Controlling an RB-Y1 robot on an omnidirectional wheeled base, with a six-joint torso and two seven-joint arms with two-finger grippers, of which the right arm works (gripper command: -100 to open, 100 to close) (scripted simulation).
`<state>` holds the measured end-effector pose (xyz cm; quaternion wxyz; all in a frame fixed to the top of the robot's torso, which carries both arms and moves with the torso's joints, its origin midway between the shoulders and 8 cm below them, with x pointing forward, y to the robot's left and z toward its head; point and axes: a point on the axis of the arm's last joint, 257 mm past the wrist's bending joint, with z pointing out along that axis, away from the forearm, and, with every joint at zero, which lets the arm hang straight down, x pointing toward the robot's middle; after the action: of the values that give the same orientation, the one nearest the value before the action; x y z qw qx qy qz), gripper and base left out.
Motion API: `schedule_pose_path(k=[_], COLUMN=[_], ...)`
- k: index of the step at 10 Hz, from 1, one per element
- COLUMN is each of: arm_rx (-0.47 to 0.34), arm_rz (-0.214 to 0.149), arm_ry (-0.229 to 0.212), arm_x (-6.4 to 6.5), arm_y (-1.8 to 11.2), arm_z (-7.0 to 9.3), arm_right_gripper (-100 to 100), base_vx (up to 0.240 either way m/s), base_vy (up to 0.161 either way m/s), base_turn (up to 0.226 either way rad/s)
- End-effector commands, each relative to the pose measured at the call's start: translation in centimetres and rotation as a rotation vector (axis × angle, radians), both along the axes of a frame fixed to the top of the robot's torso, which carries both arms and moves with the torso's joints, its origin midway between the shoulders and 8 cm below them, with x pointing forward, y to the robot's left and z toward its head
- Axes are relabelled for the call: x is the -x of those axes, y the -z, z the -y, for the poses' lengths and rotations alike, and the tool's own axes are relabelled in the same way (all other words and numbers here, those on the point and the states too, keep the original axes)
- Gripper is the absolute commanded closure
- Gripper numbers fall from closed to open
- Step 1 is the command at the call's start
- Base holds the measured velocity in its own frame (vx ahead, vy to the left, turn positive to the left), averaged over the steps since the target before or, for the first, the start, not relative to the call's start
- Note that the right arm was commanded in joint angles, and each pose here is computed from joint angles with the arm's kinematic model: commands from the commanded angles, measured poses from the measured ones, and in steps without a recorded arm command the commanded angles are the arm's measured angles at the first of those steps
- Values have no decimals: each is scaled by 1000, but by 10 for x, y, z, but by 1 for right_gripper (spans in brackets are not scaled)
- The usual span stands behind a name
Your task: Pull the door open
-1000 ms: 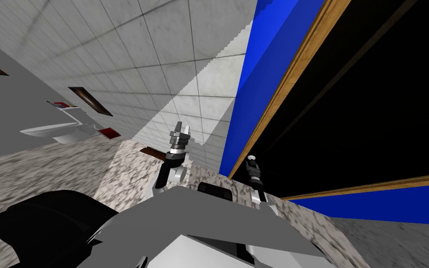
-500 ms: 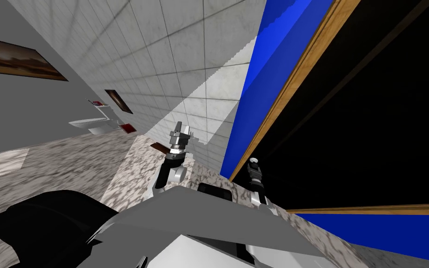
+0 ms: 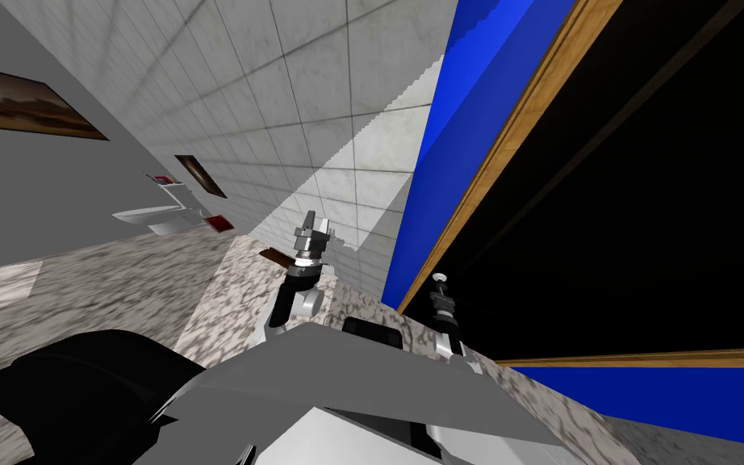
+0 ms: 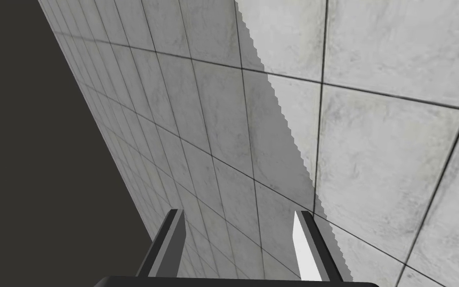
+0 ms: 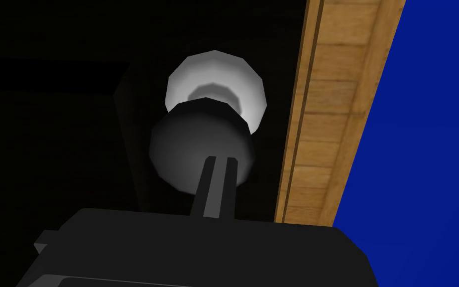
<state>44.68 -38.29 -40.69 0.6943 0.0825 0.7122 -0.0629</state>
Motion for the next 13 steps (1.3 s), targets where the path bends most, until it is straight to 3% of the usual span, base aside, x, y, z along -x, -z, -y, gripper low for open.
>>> schedule_pose_path(k=[1,2,9,13], arm_rx=[1,7,27,29], arm_rz=[2,5,21,25], arm_ry=[-1,-5,-19,8], arm_x=[-3,-2,-9,0], arm_y=[-2,-3,-13,-14], arm_z=[0,2,6,24], arm_right_gripper=[100,-100,-100,-100], base_vx=[0,-132,-179,168], base_vy=[0,33,44,-21], base_turn=[0,-25,-31,64])
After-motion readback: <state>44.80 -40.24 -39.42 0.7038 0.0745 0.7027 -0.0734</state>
